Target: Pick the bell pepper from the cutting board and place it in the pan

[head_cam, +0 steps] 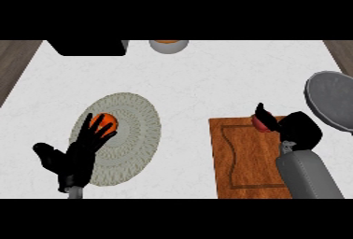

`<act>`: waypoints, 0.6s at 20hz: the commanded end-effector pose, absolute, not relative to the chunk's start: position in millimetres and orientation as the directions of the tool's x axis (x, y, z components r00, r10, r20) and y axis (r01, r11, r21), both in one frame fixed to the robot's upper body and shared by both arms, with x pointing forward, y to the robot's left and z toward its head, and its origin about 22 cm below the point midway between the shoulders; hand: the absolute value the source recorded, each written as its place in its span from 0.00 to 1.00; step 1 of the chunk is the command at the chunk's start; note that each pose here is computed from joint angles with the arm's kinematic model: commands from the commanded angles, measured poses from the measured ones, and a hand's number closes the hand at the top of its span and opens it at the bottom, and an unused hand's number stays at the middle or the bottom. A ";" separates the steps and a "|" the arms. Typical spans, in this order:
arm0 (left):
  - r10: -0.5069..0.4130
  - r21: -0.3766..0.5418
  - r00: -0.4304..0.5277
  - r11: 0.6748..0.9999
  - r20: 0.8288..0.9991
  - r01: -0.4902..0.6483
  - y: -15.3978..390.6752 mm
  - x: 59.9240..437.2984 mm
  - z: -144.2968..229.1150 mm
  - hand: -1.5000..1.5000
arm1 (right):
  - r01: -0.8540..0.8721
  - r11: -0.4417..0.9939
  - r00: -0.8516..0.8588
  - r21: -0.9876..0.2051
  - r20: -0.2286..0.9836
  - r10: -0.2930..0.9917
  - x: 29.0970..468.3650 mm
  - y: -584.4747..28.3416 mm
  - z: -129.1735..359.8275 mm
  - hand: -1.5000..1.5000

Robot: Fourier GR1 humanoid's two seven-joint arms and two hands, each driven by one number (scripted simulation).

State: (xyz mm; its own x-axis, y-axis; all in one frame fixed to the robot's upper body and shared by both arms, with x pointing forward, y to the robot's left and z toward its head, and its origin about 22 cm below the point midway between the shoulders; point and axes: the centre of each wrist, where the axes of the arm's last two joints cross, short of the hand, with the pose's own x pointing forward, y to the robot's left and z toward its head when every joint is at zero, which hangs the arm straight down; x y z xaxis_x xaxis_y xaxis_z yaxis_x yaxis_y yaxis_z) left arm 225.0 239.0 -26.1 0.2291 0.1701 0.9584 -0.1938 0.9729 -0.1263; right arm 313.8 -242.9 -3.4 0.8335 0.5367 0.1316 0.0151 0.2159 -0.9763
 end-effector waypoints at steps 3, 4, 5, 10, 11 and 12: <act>0.166 -0.095 0.309 0.968 0.936 -0.233 248.1 220.0 -49.1 0.50 | -0.032 0.180 0.871 -0.983 0.061 0.487 318.8 -241.2 -8.6 1.00; 0.149 -0.073 0.308 0.967 0.940 -0.246 245.8 215.0 -53.9 0.50 | -0.061 0.170 0.869 -0.983 0.031 0.495 309.0 -228.2 -15.6 1.00; 0.168 -0.092 0.324 0.967 0.931 -0.238 265.7 226.7 -33.3 0.50 | -0.105 0.209 0.764 -0.972 0.055 0.642 308.7 -199.9 -7.6 1.00; 0.166 -0.107 0.314 0.974 0.935 -0.198 240.7 215.0 -45.3 0.50 | -0.332 0.218 0.141 -0.918 0.181 0.973 275.5 -147.7 -18.6 1.00; 0.167 -0.105 0.292 0.971 0.942 -0.217 246.0 218.6 -39.4 0.50 | -0.364 0.201 0.085 -0.910 0.182 0.980 266.2 -150.8 -25.8 1.00; 0.164 -0.094 0.298 0.967 0.940 -0.236 241.5 214.9 -42.0 0.50 | -0.382 0.193 0.033 -0.904 0.195 0.980 256.4 -158.5 -24.7 1.00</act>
